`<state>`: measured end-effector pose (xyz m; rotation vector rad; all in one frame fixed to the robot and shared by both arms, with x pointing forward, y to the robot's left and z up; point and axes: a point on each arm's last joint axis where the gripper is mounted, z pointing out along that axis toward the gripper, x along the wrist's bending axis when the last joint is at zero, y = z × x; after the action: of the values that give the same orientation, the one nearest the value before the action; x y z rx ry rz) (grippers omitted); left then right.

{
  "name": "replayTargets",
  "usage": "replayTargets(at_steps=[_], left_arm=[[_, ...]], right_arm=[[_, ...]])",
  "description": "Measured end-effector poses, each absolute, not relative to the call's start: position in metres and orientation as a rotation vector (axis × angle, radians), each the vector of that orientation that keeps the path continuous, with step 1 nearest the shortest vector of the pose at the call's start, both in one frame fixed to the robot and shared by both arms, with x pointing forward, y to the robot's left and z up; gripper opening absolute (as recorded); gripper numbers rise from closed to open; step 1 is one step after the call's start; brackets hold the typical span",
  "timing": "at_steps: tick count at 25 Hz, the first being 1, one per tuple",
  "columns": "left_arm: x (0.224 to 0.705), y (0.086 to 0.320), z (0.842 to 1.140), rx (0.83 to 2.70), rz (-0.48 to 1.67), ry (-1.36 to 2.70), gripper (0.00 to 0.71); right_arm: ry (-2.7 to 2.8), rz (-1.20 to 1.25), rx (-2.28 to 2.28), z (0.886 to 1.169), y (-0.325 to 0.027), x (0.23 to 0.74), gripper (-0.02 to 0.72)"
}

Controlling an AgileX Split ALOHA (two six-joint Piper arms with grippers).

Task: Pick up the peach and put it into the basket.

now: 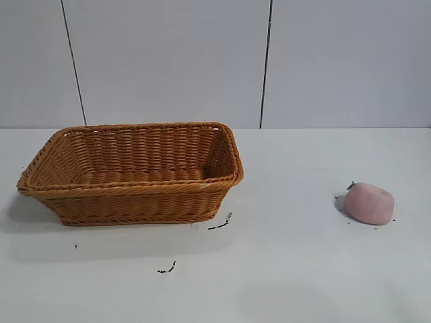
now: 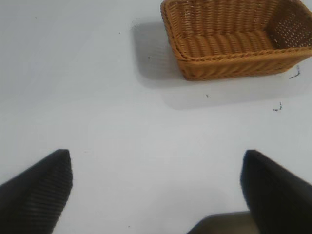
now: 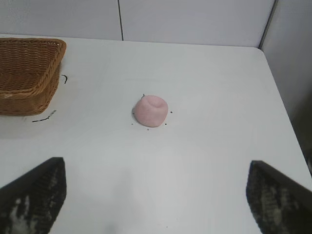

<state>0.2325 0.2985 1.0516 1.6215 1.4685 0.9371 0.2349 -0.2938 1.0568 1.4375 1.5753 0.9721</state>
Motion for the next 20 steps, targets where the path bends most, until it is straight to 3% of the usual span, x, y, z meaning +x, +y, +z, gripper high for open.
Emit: replayTargets(at_steps=[11,20], left_arm=[[0.232,0.298,1.052,1.622,0.937,1.469,0.692],[0.232,0.298,1.052,1.622,0.937,1.469,0.692]], right_arm=[[1.594,0.959,1.461,1.06,-0.294,0.24,0.689],[1.851,0.712,1.756,1.076,-0.296,0.331,0.689]])
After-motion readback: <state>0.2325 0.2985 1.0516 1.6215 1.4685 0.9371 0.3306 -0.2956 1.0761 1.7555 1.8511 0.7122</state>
